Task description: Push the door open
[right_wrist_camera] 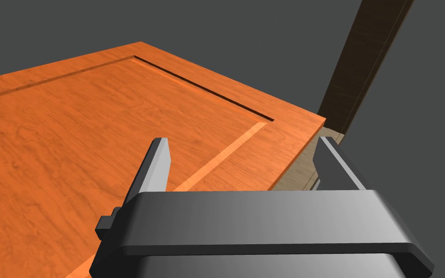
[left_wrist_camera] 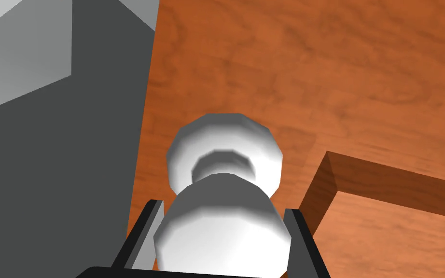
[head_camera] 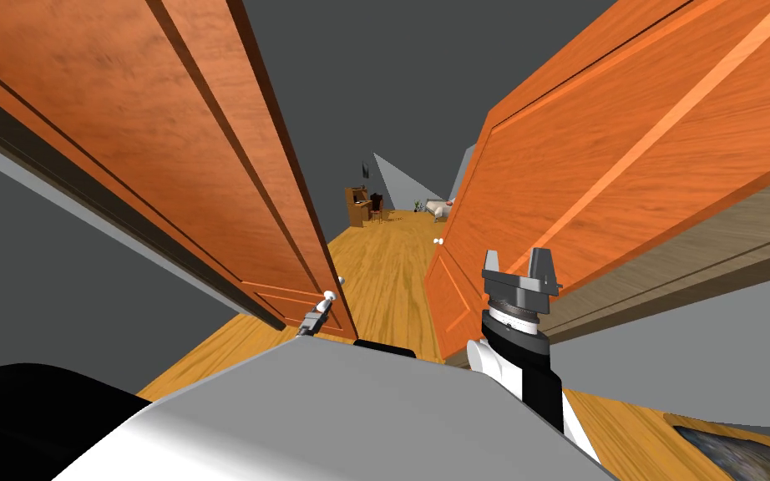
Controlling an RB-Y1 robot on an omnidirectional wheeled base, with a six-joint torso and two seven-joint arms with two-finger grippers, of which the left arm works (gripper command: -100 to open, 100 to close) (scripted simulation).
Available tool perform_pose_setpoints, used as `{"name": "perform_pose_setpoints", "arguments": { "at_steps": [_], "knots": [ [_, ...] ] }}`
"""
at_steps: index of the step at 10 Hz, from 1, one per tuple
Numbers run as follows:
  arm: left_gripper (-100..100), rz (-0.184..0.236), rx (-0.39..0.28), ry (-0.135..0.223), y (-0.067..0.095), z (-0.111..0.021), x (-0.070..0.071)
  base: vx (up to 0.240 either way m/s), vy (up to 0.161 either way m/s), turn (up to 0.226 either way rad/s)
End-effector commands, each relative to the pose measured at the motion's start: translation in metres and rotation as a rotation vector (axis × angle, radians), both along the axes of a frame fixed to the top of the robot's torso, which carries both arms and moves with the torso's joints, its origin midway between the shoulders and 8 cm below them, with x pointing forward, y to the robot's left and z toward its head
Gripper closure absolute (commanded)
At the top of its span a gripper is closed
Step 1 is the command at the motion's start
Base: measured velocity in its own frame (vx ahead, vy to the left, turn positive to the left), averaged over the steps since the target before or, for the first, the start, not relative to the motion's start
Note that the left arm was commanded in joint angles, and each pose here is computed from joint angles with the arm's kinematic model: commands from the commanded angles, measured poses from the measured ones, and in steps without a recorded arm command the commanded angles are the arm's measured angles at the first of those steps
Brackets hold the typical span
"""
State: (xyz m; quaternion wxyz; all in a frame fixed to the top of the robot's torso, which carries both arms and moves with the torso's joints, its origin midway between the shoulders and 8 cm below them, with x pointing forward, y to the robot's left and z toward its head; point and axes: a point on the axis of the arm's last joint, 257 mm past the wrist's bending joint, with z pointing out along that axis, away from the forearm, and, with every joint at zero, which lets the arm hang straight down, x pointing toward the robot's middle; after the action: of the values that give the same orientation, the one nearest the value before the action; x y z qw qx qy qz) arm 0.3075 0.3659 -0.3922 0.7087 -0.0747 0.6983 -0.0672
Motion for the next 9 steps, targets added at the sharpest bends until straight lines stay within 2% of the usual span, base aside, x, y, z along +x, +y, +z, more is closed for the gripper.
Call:
{"name": "perform_pose_setpoints", "arguments": {
  "at_steps": [1,3,5,6,8,9],
  "knots": [
    [100,0.012,-0.053,-0.016,0.005,0.0052,0.0054,0.029,-0.001,-0.018],
    [100,0.019,-0.093,-0.02,0.0064,0.0057,0.0071,0.033,-0.001,-0.013],
    [100,0.033,-0.163,-0.027,0.0092,0.0066,0.0106,0.024,0.004,-0.008],
    [100,0.032,-0.167,-0.028,0.0092,0.0066,0.0106,0.022,0.005,-0.011],
    [100,0.048,-0.24,-0.038,0.0125,0.0076,0.0146,0.023,-0.002,-0.012],
    [100,0.048,-0.251,-0.038,0.0125,0.0076,0.0146,0.025,0.002,-0.007]
  ]
}}
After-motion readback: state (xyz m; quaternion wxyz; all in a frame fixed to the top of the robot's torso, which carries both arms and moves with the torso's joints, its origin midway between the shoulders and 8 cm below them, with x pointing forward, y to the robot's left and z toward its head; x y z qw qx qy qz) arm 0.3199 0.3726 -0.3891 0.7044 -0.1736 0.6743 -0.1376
